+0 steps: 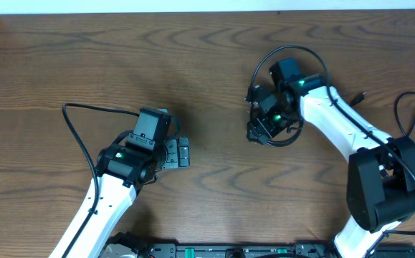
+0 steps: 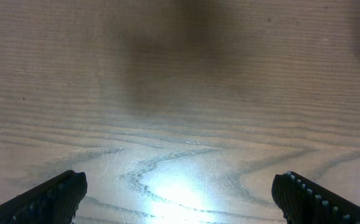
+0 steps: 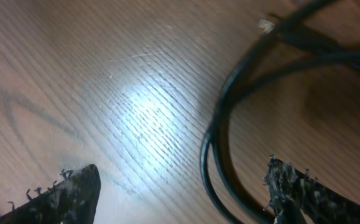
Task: Untangle cables
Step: 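Grasp the coiled black cable with the right gripper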
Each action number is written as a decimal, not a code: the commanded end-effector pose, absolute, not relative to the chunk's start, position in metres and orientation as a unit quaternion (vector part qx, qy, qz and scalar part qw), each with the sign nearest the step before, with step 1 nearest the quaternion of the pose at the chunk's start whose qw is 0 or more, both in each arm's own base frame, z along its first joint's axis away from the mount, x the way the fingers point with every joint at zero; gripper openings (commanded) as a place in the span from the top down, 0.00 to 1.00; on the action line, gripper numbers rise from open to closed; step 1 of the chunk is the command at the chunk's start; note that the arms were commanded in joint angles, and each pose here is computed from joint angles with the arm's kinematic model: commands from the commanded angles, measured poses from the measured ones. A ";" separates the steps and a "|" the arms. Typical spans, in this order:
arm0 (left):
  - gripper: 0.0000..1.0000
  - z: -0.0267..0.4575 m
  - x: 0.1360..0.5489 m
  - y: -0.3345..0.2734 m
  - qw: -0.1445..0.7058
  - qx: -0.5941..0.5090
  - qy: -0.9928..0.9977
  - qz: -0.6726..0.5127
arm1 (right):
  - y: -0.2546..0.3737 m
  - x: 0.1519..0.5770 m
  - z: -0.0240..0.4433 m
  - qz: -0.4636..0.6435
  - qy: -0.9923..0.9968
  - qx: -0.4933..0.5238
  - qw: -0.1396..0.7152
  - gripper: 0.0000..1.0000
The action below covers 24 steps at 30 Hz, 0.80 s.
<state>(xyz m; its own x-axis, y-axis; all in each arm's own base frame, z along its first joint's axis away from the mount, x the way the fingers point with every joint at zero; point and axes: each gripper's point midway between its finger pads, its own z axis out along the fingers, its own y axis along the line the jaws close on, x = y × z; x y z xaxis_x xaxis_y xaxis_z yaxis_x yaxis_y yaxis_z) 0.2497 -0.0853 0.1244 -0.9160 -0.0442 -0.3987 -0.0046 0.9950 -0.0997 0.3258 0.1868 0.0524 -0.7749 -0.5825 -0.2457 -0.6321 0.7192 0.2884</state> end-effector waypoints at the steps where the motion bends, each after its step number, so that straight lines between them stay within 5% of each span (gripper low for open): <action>1: 0.00 0.134 0.254 -0.084 0.219 -0.019 0.974 -0.047 | 0.193 0.322 0.048 0.178 0.921 -0.338 0.075 0.16; 3: 0.00 0.134 0.254 -0.084 0.219 -0.019 0.974 -0.047 | 0.192 0.325 0.043 0.166 0.921 -0.341 0.084 0.08; 10: 0.00 0.134 0.254 -0.084 0.219 -0.019 0.974 -0.047 | 0.187 0.329 0.025 0.149 0.922 -0.343 0.104 0.19; 18: 0.00 0.134 0.254 -0.084 0.219 -0.019 0.974 -0.047 | 0.186 0.326 0.009 0.148 0.916 -0.353 0.118 0.18; 24: 0.01 0.133 0.254 -0.084 0.219 -0.019 0.974 -0.047 | 0.186 0.326 -0.004 0.148 0.913 -0.355 0.138 0.40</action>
